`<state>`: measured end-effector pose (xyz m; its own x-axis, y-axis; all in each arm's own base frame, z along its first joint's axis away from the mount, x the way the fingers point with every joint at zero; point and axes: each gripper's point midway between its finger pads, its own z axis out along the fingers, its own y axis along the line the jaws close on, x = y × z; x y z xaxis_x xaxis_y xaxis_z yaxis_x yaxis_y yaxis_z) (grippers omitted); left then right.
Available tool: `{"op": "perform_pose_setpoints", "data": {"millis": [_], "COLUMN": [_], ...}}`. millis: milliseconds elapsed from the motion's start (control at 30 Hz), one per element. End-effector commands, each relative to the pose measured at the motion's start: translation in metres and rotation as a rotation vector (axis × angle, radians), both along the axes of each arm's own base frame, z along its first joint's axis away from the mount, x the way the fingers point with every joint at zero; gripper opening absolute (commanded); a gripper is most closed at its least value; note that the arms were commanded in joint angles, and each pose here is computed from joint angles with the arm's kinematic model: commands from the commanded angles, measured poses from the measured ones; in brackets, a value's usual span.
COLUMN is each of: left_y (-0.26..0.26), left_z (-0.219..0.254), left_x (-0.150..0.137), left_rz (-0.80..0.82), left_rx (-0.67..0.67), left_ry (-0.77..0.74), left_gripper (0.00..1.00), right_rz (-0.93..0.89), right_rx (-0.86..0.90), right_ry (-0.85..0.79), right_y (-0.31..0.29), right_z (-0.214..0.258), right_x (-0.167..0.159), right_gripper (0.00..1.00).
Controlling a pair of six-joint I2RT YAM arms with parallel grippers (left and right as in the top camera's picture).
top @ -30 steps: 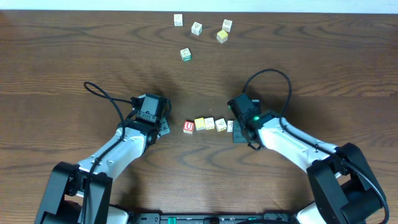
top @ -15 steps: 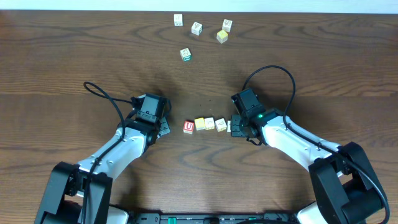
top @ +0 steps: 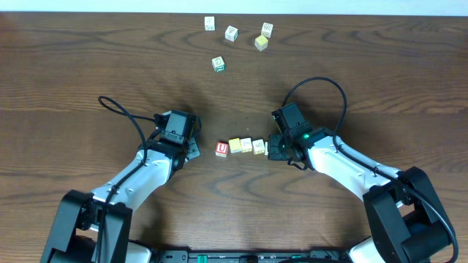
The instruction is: Lift 5 blocks
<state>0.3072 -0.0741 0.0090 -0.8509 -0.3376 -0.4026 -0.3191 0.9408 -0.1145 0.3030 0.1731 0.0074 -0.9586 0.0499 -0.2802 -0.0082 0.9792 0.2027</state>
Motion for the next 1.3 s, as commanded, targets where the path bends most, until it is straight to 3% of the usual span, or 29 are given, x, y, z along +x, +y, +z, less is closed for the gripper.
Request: {"op": "perform_pose_setpoints", "data": {"millis": [0, 933, 1267], "left_y": [0.003, 0.003, -0.015], "left_z": [0.002, 0.002, 0.0], "left_x": [0.002, 0.002, -0.004], "left_rz": [0.014, 0.014, -0.012], "left_rx": [0.01, 0.009, -0.091], "left_ry": [-0.008, -0.007, 0.028], "left_gripper": [0.07, 0.07, 0.07], "right_rz": [0.023, 0.05, 0.049], "right_rx": [0.027, 0.058, 0.034], "right_ry": [0.006, -0.039, 0.006], "right_y": [0.005, 0.013, 0.007], "right_z": [0.001, 0.006, 0.001], "right_x": [-0.002, 0.008, -0.003], "right_gripper": [0.01, 0.01, 0.01]}}
